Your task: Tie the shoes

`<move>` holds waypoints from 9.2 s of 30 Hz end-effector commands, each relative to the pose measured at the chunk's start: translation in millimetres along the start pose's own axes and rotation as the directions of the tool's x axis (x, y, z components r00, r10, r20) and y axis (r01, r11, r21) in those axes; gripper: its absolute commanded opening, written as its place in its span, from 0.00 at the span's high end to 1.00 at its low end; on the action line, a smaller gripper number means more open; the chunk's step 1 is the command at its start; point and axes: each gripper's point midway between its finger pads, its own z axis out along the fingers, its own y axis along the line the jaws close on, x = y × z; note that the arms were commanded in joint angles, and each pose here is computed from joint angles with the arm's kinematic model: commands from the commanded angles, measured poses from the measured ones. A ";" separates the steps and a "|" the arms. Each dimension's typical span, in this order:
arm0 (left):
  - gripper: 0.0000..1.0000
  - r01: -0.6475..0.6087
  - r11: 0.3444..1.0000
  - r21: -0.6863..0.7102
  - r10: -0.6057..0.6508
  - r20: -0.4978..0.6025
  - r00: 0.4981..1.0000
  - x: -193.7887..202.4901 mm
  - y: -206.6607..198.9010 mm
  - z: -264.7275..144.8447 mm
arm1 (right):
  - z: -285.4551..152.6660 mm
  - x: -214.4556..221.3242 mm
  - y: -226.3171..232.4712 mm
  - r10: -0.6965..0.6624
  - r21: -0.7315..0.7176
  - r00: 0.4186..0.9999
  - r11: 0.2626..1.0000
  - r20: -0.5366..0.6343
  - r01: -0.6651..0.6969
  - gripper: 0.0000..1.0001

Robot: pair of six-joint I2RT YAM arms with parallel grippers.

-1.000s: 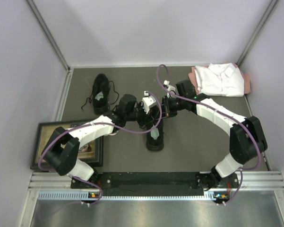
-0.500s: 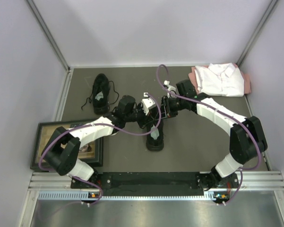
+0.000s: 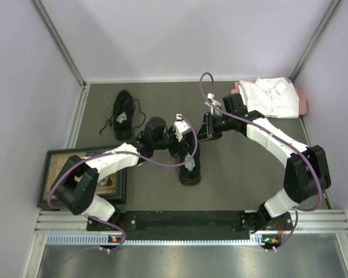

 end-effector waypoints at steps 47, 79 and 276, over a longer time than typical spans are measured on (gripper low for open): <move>0.98 -0.047 0.999 0.002 0.047 0.052 0.998 -13.4 3.1 1.3 | 33.4 -4.0 -6.7 0.075 -0.063 0.997 0.995 -0.017 -0.076 0.82; 0.35 -0.099 0.983 0.155 0.095 0.032 0.995 -32.1 4.4 -69.2 | 23.9 -1.5 -3.6 0.008 -0.036 1.000 0.999 0.007 -0.008 1.00; 1.00 -0.504 0.743 0.440 0.599 -0.101 0.794 55.1 13.6 -80.8 | 30.8 19.0 -23.2 -0.337 -0.118 0.931 0.939 -0.140 0.323 0.60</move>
